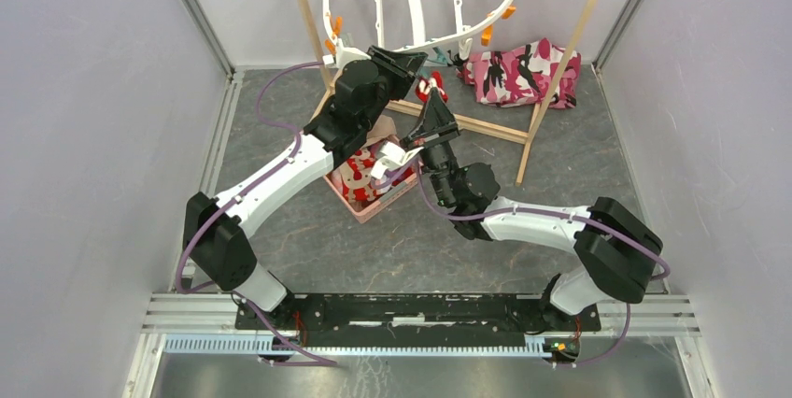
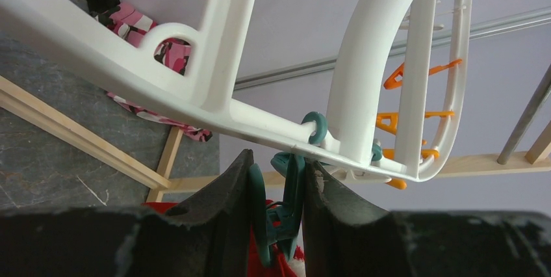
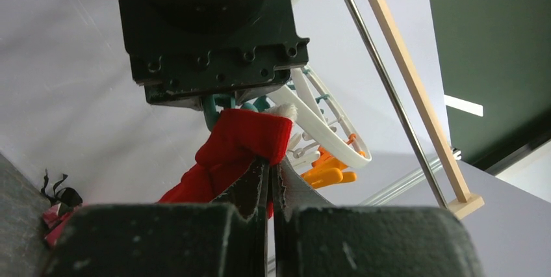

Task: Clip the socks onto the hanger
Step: Clamp the sock onto the hanger.

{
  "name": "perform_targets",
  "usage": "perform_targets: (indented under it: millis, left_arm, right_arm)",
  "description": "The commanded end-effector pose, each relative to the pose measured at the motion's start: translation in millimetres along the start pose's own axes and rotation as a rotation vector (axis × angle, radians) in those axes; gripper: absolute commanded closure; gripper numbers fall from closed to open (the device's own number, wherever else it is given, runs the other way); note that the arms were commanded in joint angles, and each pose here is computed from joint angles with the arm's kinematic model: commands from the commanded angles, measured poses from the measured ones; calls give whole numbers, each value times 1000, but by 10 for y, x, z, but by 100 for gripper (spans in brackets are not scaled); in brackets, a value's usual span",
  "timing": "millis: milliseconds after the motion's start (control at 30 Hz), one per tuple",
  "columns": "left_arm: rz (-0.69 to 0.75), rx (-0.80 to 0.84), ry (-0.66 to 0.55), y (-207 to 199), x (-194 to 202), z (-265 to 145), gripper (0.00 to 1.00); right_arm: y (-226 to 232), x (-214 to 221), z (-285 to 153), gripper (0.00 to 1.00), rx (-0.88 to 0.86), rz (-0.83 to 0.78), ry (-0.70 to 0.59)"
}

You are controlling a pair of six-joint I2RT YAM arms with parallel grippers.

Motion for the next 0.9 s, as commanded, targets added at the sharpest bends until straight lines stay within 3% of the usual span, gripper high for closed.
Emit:
perform_targets:
  millis: [0,400,867]
  left_arm:
    - [84,-221,31,540,69,17,84]
    - [81,-222,42,512,73,1,34]
    - [164,-166,30,408,-8,-138,12]
  right_arm:
    - [-86,57,-71,100,8,38,33]
    - [-16,47,-77,100,-13,45,45]
    - [39,23,-43,97,-91,114,51]
Point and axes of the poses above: each gripper's point midway between its finger pads, its own z axis out along the fingers, its own y axis along the line the jaws close on, x = y × z, the point moved 10 cm from there along -z, back along the fingers, and after that the axes turned 13 degrees about -z, right-handed, at the moved point
